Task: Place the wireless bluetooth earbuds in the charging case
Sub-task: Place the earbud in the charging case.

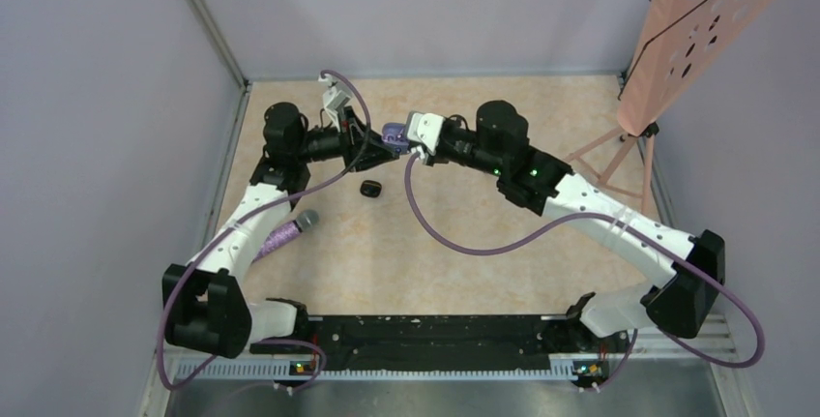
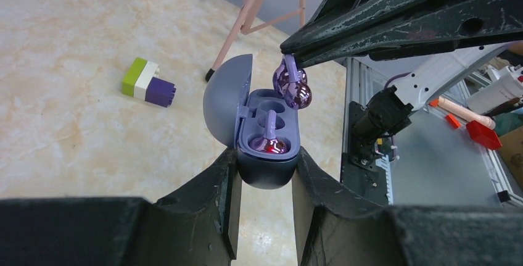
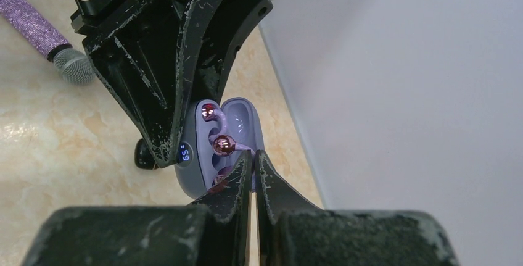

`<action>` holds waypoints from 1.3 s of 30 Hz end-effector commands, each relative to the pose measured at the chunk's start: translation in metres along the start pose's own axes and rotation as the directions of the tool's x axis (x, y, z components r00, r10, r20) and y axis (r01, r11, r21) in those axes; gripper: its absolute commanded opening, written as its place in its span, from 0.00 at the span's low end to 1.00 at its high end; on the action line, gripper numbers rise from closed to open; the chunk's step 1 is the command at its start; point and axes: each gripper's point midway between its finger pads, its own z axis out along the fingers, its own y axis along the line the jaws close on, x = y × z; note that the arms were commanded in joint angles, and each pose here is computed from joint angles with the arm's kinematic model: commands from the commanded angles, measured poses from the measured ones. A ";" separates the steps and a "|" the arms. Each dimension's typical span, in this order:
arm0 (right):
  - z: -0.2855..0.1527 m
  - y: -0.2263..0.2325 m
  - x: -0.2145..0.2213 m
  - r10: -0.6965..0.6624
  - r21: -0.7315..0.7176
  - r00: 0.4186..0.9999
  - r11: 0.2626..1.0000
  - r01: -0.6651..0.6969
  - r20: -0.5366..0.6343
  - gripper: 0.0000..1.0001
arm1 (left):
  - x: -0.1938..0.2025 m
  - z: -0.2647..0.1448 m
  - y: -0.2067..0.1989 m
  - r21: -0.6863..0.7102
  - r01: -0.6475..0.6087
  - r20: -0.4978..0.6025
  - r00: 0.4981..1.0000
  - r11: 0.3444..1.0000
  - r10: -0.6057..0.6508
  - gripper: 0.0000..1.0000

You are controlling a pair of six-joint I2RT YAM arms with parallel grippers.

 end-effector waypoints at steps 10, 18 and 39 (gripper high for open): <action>-0.005 -0.011 -0.019 -0.052 0.071 0.998 0.996 0.048 0.043 0.00 | -0.029 -0.003 -0.020 0.027 -0.077 0.068 0.995 0.997 0.075 0.00; -0.005 -0.011 -0.018 -0.023 0.084 0.999 0.996 0.020 0.044 0.00 | -0.034 -0.006 -0.016 0.006 -0.066 0.086 0.994 0.998 0.065 0.00; 0.004 0.006 -0.007 -0.029 0.036 1.000 0.999 0.029 -0.007 0.00 | -0.034 -0.008 -0.014 -0.003 -0.067 0.095 0.993 0.998 0.067 0.00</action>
